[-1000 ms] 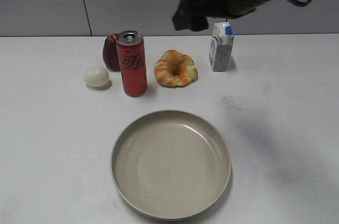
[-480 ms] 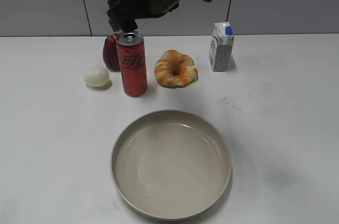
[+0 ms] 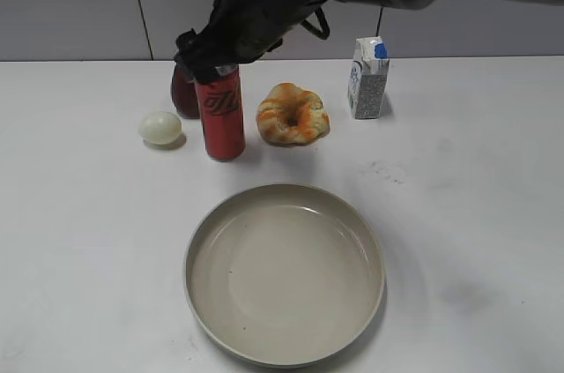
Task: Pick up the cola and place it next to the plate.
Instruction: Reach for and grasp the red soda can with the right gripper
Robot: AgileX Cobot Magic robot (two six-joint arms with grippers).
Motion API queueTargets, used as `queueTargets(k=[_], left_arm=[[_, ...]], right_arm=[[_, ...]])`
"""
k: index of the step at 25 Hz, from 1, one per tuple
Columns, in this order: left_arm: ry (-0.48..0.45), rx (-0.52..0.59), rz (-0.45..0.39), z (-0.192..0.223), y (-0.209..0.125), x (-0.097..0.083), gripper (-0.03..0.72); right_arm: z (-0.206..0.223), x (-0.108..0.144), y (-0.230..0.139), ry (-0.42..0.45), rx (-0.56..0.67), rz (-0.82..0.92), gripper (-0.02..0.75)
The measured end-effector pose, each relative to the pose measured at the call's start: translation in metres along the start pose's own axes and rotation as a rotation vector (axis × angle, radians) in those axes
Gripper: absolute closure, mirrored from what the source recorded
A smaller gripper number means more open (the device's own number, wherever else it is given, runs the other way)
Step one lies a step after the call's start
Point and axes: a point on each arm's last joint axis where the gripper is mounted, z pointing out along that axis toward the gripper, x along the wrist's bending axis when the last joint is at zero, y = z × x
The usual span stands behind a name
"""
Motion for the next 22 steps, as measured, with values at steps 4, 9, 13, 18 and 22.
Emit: queueTargets(k=[4, 9, 13, 18, 22], left_arm=[[0.000, 0.000, 0.000, 0.000, 0.000, 0.000, 0.459], [0.000, 0.000, 0.000, 0.000, 0.000, 0.000, 0.459], [0.000, 0.000, 0.000, 0.000, 0.000, 0.000, 0.459], [0.000, 0.000, 0.000, 0.000, 0.000, 0.000, 0.459], [0.000, 0.000, 0.000, 0.000, 0.000, 0.000, 0.459]], right_arm=[[0.014, -0.001, -0.004, -0.004, 0.000, -0.001, 0.082], [0.025, -0.003, -0.009, -0.011, -0.014, -0.016, 0.162], [0.026, -0.004, -0.008, -0.016, -0.023, -0.027, 0.229], [0.020, -0.003, 0.002, -0.010, -0.007, -0.042, 0.229], [0.001, 0.001, 0.023, 0.013, -0.018, -0.036, 0.229]])
